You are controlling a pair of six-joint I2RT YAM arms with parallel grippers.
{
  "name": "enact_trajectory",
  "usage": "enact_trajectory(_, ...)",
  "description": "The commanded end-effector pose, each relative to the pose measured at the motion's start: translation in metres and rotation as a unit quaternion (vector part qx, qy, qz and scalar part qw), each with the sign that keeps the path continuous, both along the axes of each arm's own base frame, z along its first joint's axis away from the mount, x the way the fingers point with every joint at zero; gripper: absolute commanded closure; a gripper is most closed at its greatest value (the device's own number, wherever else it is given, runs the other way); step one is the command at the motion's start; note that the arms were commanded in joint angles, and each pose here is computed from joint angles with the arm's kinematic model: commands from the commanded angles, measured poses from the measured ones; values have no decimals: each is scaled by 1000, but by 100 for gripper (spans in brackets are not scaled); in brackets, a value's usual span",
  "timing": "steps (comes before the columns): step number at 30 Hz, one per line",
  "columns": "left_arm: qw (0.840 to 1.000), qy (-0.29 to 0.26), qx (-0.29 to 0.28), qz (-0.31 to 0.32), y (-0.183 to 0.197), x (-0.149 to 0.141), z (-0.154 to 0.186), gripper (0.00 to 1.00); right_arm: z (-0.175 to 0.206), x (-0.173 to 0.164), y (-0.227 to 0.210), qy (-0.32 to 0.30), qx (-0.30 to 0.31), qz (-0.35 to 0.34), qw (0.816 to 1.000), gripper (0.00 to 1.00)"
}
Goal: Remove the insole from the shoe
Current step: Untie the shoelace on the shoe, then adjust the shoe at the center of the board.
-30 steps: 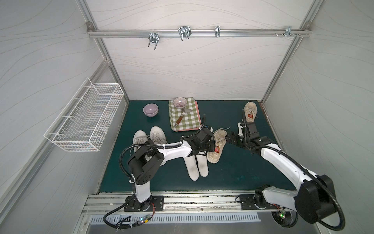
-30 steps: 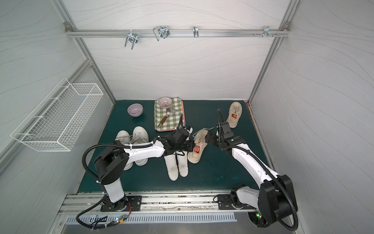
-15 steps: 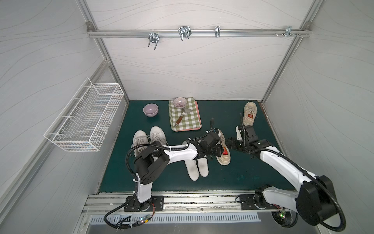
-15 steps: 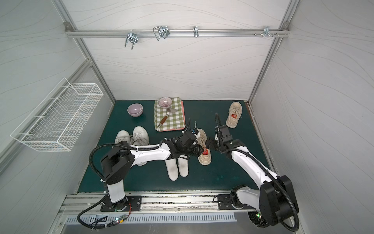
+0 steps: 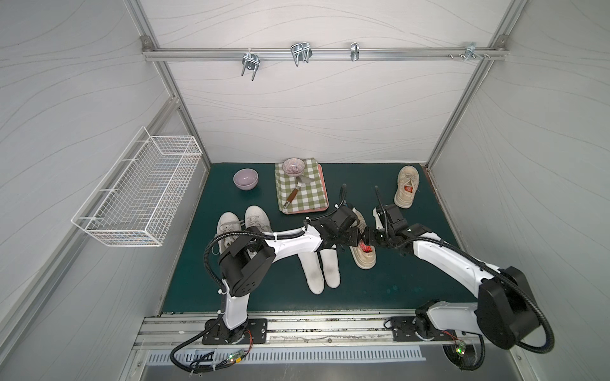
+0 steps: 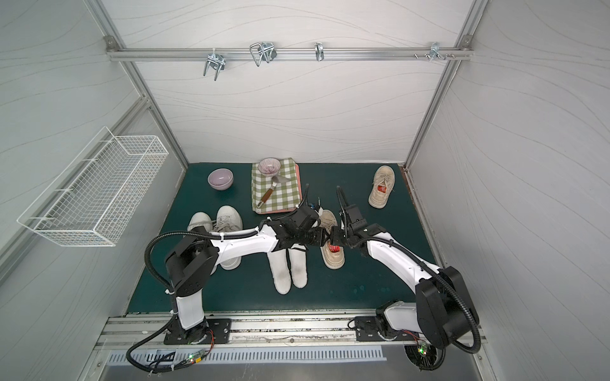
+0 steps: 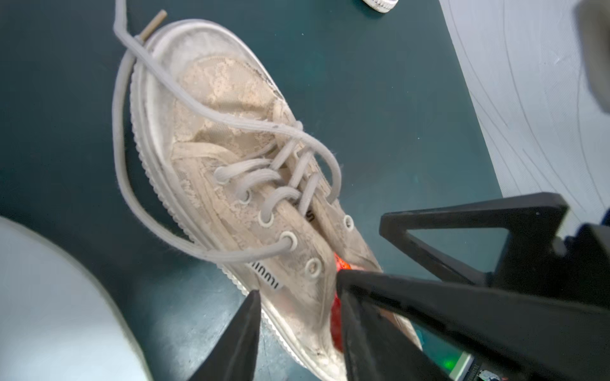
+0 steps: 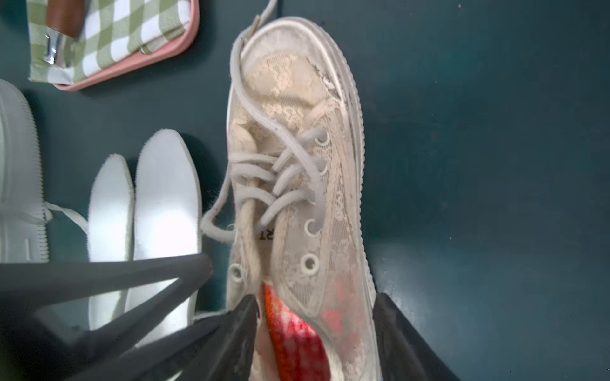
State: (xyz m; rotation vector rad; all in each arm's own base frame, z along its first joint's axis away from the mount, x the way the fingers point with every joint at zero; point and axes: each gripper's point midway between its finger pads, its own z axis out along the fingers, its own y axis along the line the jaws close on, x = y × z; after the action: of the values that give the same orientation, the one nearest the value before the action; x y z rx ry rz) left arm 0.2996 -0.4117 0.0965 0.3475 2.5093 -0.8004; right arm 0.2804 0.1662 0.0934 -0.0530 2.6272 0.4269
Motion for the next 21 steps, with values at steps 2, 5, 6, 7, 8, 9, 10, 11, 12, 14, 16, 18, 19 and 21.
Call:
enact_trajectory(2, 999, -13, -31, -9, -17, 8, 14, 51, -1, 5, -3, -9, -14, -7, 1000, 44)
enact_trajectory(5, 999, -8, -34, -14, -21, 7, 13, 48, -3, 4, -3, -7, -13, -8, 1000, 47)
enact_trajectory(6, 999, -5, -32, -15, -21, 6, 11, 47, -2, 5, -4, -9, -15, -10, 1000, 48)
enact_trajectory(7, 999, -3, -32, -15, -21, 6, 10, 47, -2, 5, -5, -11, -17, -11, 1000, 49)
enact_trajectory(8, 999, -3, -32, -16, -22, 5, 10, 46, -2, 6, -6, -13, -22, -14, 1000, 50)
enact_trajectory(9, 999, -1, -27, -17, -23, 5, 7, 46, -1, 7, -7, -16, -24, -15, 999, 52)
enact_trajectory(10, 1000, 0, -20, -15, -22, 6, 5, 46, 0, 9, -7, -19, -24, -15, 999, 54)
enact_trajectory(11, 1000, 2, -13, -13, -21, 7, 2, 47, -1, 9, -7, -18, -25, -14, 999, 55)
enact_trajectory(12, 1000, 3, -7, -9, -20, 8, 0, 49, -1, 10, -5, -17, -23, -13, 999, 57)
enact_trajectory(14, 1000, -3, -1, 0, -17, 11, -1, 52, -3, 11, -4, -15, -23, -12, 1000, 60)
enact_trajectory(16, 1000, -11, 1, 5, -13, 12, 1, 57, -3, 12, -4, -16, -24, -12, 1000, 64)
enact_trajectory(18, 1000, -18, 4, 8, -11, 14, 4, 67, -3, 12, -4, -17, -24, -13, 999, 67)
enact_trajectory(19, 1000, -20, 7, 9, -10, 14, 4, 70, -2, 13, -4, -18, -24, -13, 999, 69)
enact_trajectory(21, 1000, -22, 11, 13, -8, 14, 3, 78, 0, 13, -5, -21, -27, -15, 999, 76)
